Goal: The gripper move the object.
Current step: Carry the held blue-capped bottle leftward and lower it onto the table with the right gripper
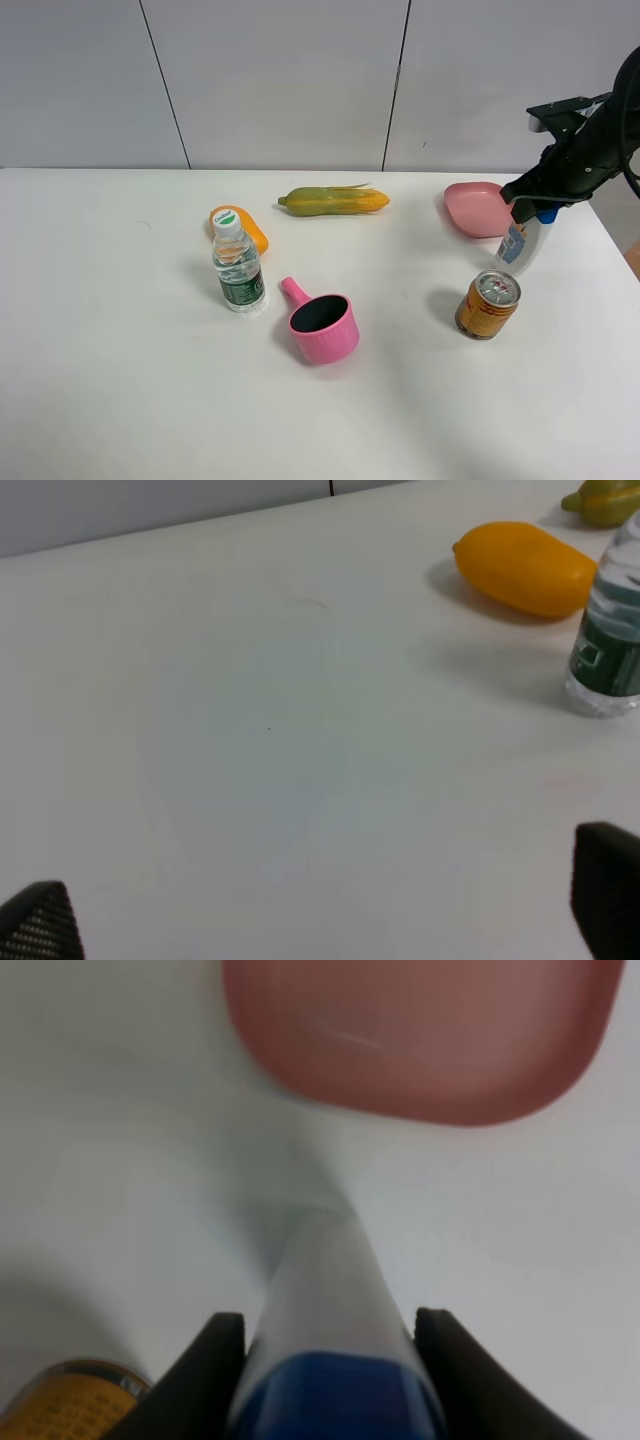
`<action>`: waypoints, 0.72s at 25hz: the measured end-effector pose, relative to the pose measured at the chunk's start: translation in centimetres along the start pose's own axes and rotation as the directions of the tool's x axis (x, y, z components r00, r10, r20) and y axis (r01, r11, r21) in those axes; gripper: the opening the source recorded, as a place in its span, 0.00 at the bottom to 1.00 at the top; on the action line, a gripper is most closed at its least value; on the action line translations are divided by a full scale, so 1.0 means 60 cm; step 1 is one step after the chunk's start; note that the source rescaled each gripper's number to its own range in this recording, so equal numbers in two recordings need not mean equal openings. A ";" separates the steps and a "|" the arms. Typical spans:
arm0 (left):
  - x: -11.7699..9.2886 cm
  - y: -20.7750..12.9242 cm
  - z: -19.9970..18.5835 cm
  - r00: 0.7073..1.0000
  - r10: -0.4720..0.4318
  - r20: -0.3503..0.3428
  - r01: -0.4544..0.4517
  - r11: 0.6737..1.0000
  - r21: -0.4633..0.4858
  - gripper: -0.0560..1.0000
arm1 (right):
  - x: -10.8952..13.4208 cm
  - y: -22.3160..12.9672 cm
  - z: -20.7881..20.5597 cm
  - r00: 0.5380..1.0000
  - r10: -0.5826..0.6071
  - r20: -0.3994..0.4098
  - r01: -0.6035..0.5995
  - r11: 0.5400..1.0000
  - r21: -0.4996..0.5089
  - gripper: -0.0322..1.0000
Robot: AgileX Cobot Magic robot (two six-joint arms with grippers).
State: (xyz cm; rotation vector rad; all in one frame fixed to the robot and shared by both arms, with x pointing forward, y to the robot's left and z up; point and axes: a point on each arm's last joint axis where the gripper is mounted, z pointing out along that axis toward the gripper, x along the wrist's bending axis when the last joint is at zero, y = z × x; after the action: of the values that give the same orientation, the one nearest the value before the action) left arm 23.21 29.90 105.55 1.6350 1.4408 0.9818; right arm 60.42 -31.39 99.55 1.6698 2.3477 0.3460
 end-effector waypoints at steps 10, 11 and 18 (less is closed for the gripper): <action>0.000 0.000 0.000 1.000 0.000 0.000 0.000 1.000 0.000 1.00 | -0.001 0.001 0.000 1.000 -0.002 0.009 0.002 1.000 -0.005 0.03; 0.000 0.000 0.000 1.000 0.000 0.000 0.000 1.000 0.000 1.00 | -0.001 0.000 0.000 1.000 0.000 0.008 0.000 1.000 -0.003 0.03; 0.000 0.000 0.000 1.000 0.000 0.000 0.000 1.000 0.000 1.00 | 0.000 -0.001 0.000 1.000 0.029 0.003 -0.029 1.000 0.009 0.06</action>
State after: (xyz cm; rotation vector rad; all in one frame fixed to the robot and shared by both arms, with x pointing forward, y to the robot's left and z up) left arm 23.21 29.90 105.55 1.6350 1.4408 0.9818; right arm 60.36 -31.45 99.52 1.7083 2.3282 0.3386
